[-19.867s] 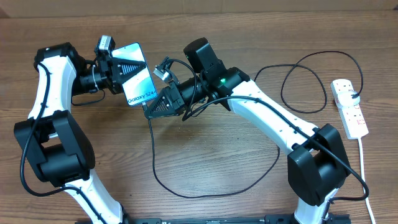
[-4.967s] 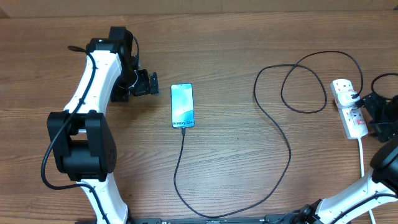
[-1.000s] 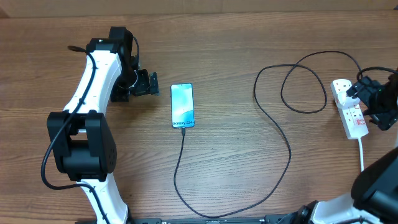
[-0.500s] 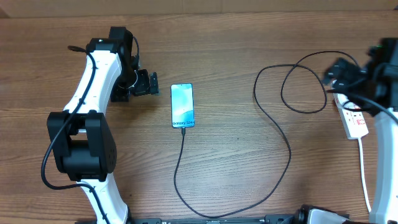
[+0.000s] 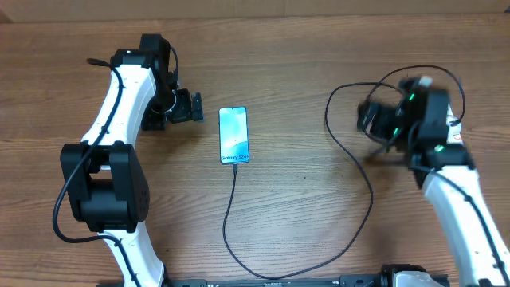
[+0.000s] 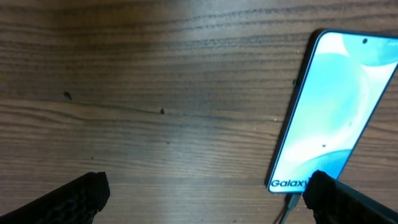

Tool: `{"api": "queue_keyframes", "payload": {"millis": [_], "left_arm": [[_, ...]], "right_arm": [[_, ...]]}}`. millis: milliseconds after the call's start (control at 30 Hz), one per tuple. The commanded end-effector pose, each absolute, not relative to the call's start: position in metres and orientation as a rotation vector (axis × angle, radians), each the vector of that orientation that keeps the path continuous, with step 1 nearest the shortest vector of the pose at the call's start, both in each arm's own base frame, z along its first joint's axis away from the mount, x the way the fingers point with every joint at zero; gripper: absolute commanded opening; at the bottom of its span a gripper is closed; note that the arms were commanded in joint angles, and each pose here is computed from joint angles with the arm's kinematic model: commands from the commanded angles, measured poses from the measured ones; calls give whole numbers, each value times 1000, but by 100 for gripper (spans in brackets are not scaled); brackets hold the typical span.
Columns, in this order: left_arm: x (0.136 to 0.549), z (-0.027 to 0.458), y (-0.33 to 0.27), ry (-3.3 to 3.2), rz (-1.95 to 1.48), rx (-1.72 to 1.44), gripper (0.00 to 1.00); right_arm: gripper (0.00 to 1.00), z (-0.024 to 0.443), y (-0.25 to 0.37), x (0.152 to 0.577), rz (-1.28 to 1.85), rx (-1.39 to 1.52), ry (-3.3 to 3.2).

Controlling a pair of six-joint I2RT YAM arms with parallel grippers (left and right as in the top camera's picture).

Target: Plug charger to phone and switch on socket

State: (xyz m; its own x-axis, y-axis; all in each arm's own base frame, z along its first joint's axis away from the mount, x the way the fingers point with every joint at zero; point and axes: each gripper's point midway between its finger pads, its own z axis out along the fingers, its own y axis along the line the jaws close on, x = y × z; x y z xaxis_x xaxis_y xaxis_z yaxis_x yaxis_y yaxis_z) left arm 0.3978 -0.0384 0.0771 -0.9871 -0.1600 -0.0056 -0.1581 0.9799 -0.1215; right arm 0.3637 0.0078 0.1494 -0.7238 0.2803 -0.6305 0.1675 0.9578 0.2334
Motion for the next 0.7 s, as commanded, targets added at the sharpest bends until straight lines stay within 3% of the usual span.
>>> {"api": "queue_keyframes", "payload": {"millis": [0,433,667], "left_arm": [[399,83,-38,3093,-187,-261,100],[399,83,-38,3093,-187,-261,100],[399,83,-38,3093,-187,-261,100]], "right_arm": [[100,112,31,348,338,160,2289],[100,49,31,281,332,133,2140],[100,48,32,261,341,123,2100]]}}
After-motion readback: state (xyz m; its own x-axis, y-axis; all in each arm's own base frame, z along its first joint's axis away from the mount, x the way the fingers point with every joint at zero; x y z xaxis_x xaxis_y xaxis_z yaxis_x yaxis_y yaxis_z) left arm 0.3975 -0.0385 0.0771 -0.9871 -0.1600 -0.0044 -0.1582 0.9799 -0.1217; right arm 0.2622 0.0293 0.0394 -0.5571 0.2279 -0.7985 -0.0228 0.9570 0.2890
